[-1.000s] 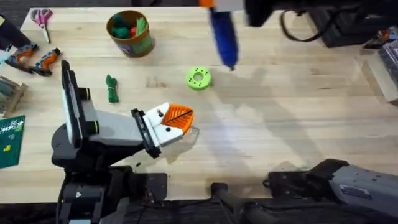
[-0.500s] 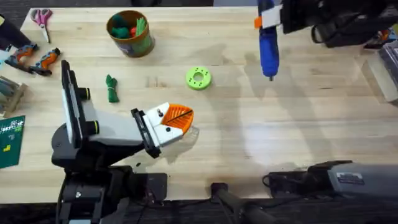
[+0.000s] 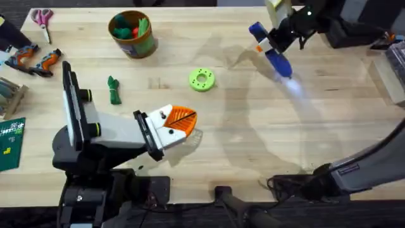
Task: Pick up the gripper from the table and insert it into the empty holder that is missing its gripper. Then pick up a screw, insert it into the mounting hole, and use the screwdriver to tighten it. Finally, clean up the table by picking up the vegetable and placing it into the bucket.
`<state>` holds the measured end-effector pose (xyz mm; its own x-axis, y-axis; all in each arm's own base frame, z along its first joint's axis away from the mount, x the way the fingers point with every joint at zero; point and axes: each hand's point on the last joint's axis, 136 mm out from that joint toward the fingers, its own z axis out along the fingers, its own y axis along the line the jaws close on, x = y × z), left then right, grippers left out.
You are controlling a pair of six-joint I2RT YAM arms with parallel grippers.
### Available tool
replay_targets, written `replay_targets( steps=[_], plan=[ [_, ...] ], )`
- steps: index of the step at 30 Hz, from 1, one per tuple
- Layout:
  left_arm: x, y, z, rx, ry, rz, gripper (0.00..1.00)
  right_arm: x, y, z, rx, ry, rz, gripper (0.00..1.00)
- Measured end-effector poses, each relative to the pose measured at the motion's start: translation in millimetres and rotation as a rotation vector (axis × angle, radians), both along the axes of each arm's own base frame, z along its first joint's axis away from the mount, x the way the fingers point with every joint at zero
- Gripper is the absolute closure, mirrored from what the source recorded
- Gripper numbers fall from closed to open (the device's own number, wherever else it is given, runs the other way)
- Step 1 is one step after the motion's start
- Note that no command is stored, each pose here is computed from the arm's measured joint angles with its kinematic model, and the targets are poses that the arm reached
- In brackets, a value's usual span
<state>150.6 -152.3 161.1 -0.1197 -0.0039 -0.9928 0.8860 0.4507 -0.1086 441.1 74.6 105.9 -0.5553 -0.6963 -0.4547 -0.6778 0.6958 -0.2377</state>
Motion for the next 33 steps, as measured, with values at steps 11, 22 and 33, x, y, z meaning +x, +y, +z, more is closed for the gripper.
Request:
replay_targets(
  steps=[11,22,33],
  plan=[
    [0.0,0.0,0.0,0.0,0.0,0.0,0.997,29.6,3.9,5.0,-0.275,-0.188,0.434,0.975],
    [0.0,0.0,0.0,0.0,0.0,0.0,0.997,23.9,20.0,-56.1,-0.362,-0.104,0.674,0.975],
    [0.0,0.0,0.0,0.0,0.0,0.0,0.997,29.6,28.4,-49.4,-0.379,-0.138,0.708,0.077]
  ],
)
